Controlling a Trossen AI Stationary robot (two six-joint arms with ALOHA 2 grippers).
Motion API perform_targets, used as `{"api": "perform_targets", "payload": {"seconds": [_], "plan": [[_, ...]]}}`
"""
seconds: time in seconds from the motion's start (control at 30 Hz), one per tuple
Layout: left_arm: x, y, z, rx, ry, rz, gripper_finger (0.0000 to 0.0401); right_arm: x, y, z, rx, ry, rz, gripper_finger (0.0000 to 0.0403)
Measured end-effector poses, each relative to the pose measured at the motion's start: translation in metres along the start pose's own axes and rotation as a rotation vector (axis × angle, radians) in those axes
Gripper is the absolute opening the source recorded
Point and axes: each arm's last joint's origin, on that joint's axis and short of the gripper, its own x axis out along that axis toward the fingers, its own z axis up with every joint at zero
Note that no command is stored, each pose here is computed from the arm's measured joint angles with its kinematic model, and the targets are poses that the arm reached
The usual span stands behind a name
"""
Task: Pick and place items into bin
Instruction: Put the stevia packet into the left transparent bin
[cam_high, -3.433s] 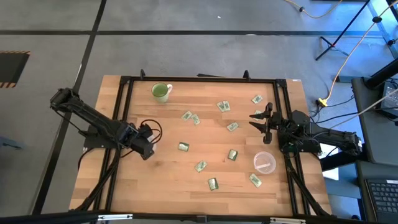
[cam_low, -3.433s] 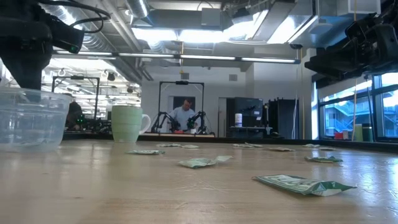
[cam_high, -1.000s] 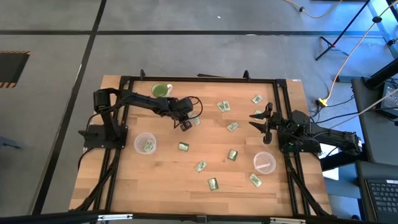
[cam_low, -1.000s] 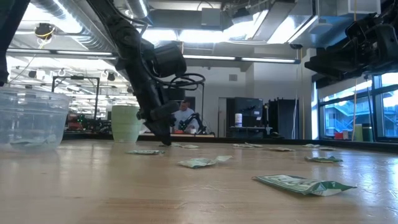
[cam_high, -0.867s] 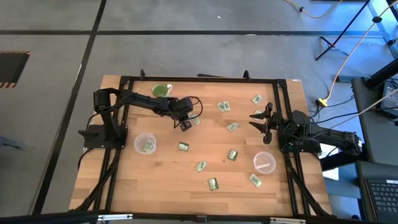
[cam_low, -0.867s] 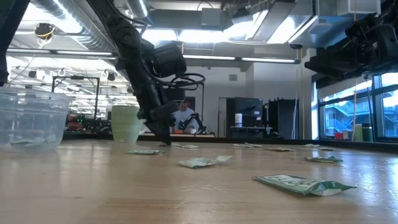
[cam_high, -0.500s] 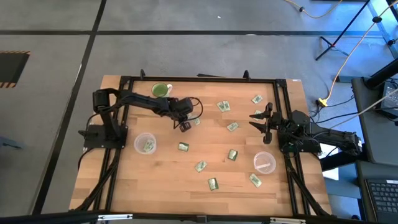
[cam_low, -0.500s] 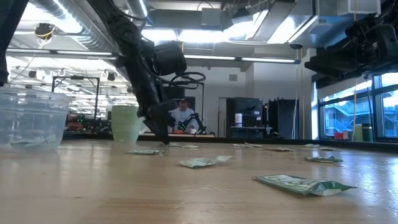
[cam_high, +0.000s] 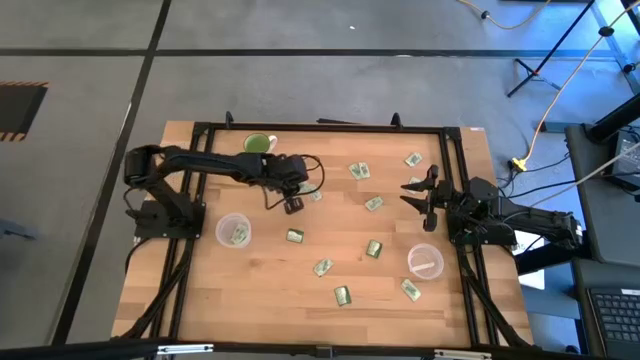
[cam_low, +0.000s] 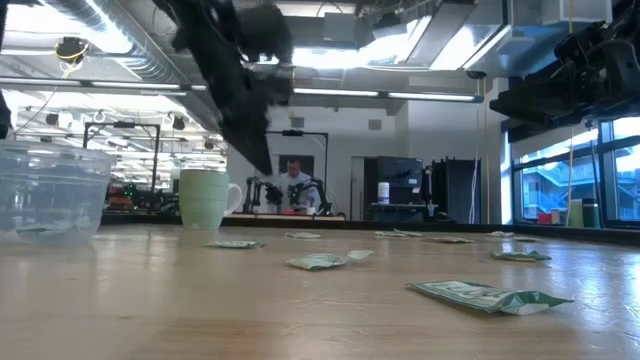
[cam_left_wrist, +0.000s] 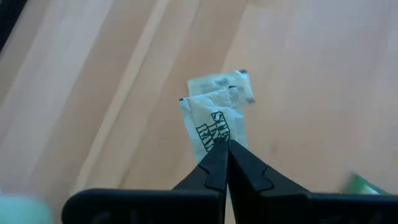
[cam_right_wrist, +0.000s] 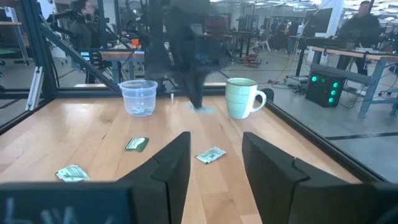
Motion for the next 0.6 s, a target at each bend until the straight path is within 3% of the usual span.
{"api": "perform_targets", "payload": {"seconds": [0.3, 0.6], "plan": [[-0.087, -0.021, -0.032, -0.157, 0.02, -0.07, 0.0002, 0.0, 0.0, 0.0, 0.003, 0.004, 0.0, 0.0149], [-0.122, -0.061, -0.072, -0.191, 0.109, -0.1, 0.0001, 0.0, 0.0, 0.0, 0.003, 0.003, 0.0, 0.0149]]}}
